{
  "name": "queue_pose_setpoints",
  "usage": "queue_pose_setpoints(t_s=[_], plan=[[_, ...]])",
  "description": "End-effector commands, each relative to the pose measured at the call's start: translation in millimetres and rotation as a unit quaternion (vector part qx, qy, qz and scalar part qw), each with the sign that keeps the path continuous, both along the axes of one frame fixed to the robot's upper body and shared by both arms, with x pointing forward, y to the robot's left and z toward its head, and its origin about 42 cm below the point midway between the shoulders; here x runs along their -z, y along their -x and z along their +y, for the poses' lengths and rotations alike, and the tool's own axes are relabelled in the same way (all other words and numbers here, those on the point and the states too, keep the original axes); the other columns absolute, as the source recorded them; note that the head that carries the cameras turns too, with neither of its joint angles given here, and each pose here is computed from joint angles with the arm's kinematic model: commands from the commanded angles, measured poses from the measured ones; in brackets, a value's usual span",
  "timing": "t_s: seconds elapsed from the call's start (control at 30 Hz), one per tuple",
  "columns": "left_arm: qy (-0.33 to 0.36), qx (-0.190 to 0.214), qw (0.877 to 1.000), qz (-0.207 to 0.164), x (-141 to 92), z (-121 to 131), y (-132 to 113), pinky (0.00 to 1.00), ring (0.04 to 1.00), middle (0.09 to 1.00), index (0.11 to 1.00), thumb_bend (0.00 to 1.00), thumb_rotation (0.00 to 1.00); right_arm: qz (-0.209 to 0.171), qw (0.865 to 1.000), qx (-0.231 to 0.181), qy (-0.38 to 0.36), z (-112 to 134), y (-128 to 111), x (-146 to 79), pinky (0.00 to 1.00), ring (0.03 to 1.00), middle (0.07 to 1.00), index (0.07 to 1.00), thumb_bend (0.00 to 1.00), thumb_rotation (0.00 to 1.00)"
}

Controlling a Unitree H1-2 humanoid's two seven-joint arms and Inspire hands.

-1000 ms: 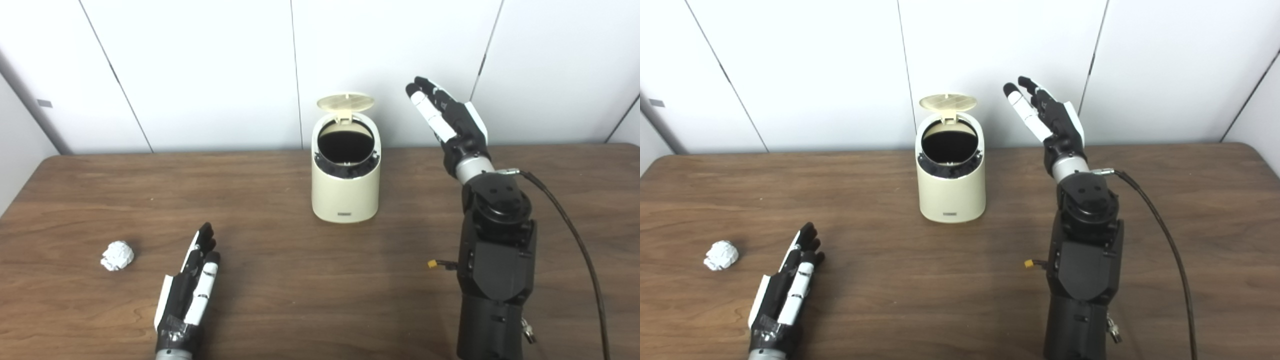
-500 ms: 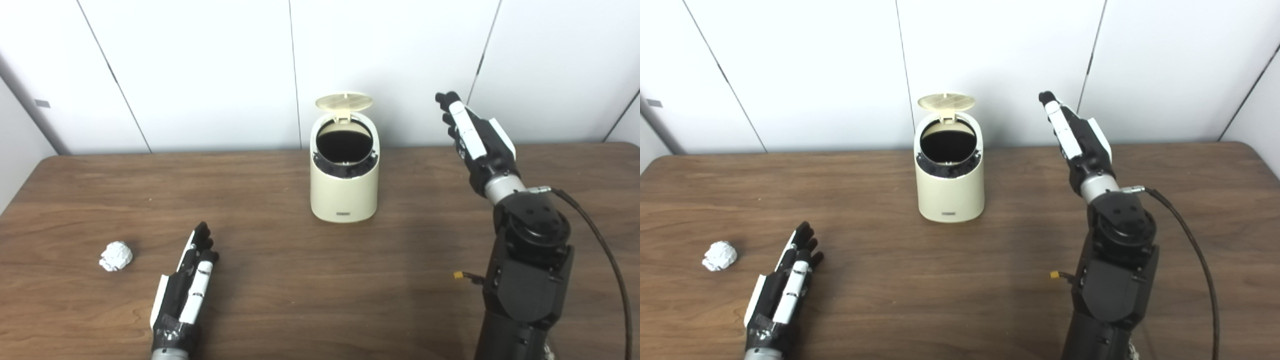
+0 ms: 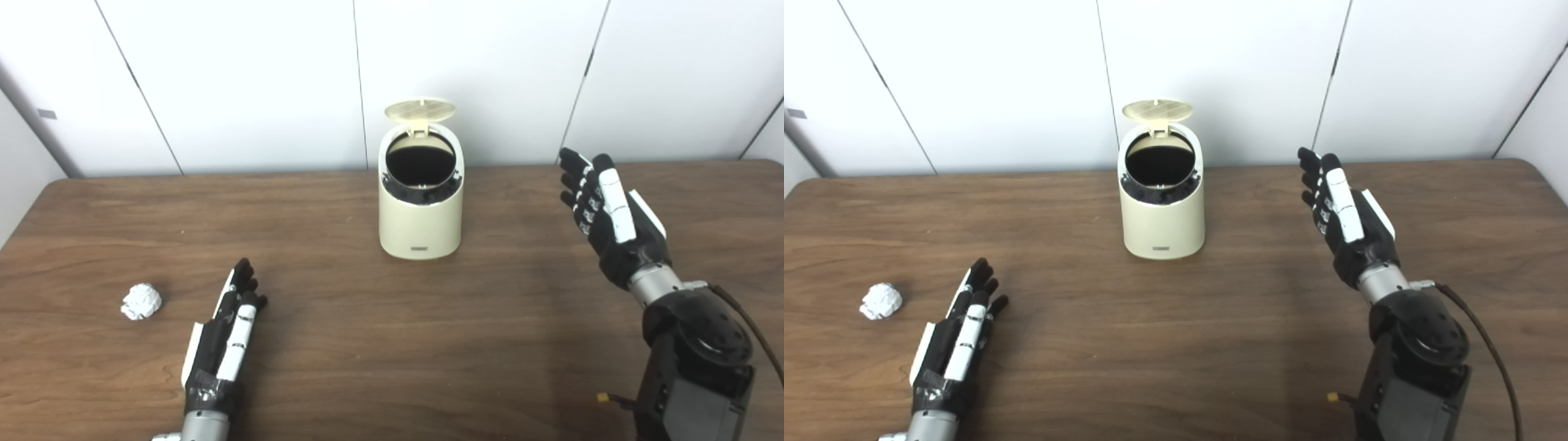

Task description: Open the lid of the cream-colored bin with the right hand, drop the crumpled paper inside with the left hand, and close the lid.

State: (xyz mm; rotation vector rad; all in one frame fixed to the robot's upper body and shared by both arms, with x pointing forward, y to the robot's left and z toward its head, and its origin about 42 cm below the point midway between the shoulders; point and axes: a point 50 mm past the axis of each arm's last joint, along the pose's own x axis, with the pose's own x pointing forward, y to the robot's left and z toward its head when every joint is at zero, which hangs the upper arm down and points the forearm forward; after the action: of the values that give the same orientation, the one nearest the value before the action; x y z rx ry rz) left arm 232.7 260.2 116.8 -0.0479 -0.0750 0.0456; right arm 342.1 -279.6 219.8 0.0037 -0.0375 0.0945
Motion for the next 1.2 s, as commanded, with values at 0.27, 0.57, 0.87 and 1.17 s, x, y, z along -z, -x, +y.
queue_pose_setpoints(t_s=[0.27, 0.57, 0.87, 1.17], plan=[[-0.004, 0.004, 1.000, -0.012, -8, 5, -3, 1.00, 1.000, 1.000, 1.000, 0.39, 0.74, -0.014, 0.999, -0.031, -0.001, -1, 18, 4, 1.00, 1.000, 1.000, 0.975, 0.56, 0.99], [0.000, 0.003, 1.000, -0.012, -11, 6, -1, 1.00, 1.000, 1.000, 1.000, 0.37, 0.73, -0.002, 1.000, -0.005, -0.013, 5, 31, 30, 1.00, 1.000, 1.000, 0.973, 0.52, 1.00], [0.019, -0.004, 1.000, -0.011, -15, 7, 2, 1.00, 1.000, 1.000, 1.000, 0.36, 0.76, -0.038, 0.999, 0.034, -0.006, 6, 52, 46, 1.00, 1.000, 1.000, 0.959, 0.52, 1.00], [0.029, -0.007, 0.999, -0.015, -16, 9, 2, 1.00, 1.000, 1.000, 1.000, 0.35, 0.82, -0.075, 0.994, 0.083, 0.007, 7, 64, 65, 0.98, 0.960, 0.946, 0.906, 0.49, 0.96]])
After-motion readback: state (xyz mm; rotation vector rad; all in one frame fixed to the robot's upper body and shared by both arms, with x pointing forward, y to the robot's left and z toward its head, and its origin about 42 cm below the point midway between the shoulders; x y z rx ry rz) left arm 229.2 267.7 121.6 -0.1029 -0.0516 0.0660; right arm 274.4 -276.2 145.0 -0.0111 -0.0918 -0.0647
